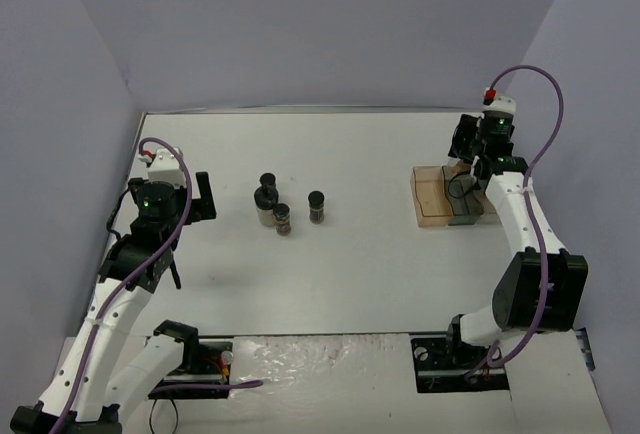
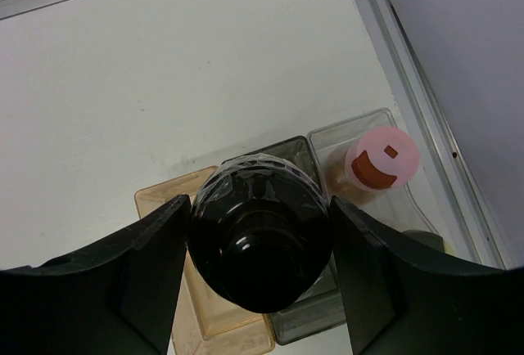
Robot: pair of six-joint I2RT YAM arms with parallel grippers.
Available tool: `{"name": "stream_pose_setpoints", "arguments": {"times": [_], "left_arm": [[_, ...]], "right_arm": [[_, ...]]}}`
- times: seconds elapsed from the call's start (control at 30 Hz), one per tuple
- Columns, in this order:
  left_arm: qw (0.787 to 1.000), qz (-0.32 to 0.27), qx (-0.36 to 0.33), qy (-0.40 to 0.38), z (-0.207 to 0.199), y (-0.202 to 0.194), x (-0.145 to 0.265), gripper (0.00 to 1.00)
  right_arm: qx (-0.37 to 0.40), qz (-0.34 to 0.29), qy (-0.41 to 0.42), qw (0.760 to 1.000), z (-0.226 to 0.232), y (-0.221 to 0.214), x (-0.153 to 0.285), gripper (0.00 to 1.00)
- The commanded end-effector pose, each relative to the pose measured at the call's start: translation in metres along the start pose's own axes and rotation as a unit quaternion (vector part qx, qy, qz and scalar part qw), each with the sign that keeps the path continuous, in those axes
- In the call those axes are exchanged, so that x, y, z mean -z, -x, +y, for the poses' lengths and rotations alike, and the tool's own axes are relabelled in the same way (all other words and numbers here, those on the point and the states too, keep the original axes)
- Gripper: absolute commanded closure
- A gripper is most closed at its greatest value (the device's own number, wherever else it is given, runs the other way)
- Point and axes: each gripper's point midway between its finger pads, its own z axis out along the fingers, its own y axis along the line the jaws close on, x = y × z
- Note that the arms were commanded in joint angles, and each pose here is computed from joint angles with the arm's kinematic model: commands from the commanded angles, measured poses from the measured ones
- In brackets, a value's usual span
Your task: Organize the condiment bottles
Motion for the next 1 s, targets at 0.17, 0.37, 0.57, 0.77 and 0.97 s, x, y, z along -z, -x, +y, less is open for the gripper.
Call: {"name": "stream_pose_setpoints", "arguments": {"times": [0.17,0.37,0.57,0.77,0.97], "left_arm": [[0.999,-0.040,0.018,-0.003,-0.001,0.027,0.005,0.03],[0.999,-0.041,0.018,-0.003,0.000,0.027,0.006,0.03],[0.999,-0.041,0.018,-0.003,0.000,0.027,0.006,0.03],[0.999,-0.042,0.018,-0.004,-0.001,0.028,0.007,0.03],[0.999,-0.040,0.018,-0.003,0.000,0.027,0.006,0.03]], "right_arm": [[-0.051,-0.005,-0.061,0.997,-0.022,-0.007,-0.023,1.00],[-0.056,0.006,-0.082,0.995,-0.033,-0.024,-0.041,1.00],[-0.056,0.010,-0.094,0.994,-0.037,-0.034,-0.054,1.00],[-0.056,0.005,-0.081,0.995,-0.032,-0.044,-0.069,1.00],[-0.056,0.001,-0.070,0.996,-0.029,-0.049,-0.077,0.89]]}}
